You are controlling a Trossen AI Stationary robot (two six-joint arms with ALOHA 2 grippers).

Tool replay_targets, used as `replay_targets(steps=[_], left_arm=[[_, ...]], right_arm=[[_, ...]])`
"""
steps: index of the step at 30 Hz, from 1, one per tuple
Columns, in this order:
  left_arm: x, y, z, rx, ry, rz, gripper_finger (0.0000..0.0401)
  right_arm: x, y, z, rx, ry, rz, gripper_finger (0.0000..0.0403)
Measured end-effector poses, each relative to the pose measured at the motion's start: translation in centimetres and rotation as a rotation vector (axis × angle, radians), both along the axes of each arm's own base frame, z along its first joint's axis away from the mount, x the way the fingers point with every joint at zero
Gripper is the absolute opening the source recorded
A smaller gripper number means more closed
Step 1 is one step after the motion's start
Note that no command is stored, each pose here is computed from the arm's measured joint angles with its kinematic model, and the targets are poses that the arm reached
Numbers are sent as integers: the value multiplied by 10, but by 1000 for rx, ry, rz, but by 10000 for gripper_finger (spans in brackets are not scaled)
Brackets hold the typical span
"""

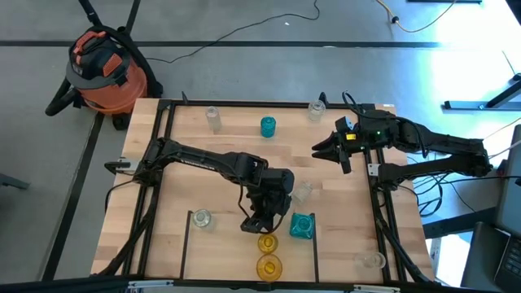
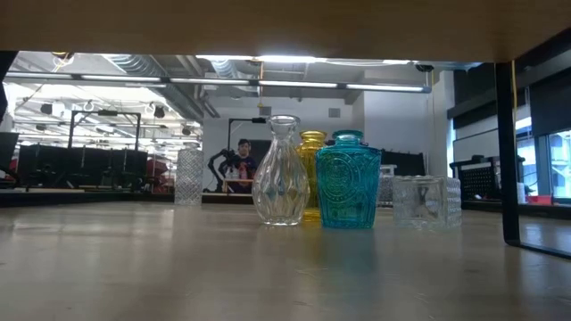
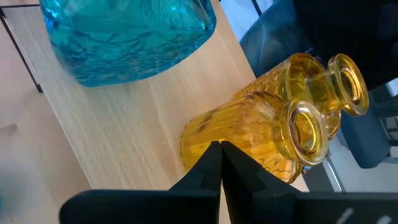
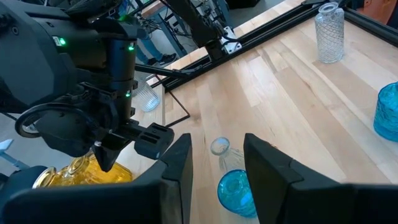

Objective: Sort vases onto shelf
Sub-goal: Adjust the vases on the shelf

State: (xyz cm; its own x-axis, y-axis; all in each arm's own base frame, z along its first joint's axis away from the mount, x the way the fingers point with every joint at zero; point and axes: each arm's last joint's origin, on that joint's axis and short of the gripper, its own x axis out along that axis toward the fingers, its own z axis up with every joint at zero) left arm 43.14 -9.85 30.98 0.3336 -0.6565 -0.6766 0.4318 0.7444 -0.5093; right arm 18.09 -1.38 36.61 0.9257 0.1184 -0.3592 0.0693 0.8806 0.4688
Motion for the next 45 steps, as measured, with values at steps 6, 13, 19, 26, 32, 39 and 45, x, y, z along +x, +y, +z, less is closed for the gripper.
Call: replay_targets(steps=[6,13,19,26,32,39,45], left_arm=[[0,0,0,-3,2,-1,0],[-7,28,7,151,17,99,0],[-18,52,28,203,2,180,0],[-29,64,49,239,-56,255,0],[-32,57,53,235,-62,250,0],[-40,49,49,241,13,208,0],[-62,55,46,375,194,229,0]], right_arm=[[0,0,0,0,0,0,111],[-1,2,-1,25,6,60,111],[5,10,-15,78,146,137,111],[31,38,-41,113,334,118,111],[51,63,-65,122,468,51,95],[61,89,-78,161,522,52,7],[65,108,-79,210,486,92,11]])
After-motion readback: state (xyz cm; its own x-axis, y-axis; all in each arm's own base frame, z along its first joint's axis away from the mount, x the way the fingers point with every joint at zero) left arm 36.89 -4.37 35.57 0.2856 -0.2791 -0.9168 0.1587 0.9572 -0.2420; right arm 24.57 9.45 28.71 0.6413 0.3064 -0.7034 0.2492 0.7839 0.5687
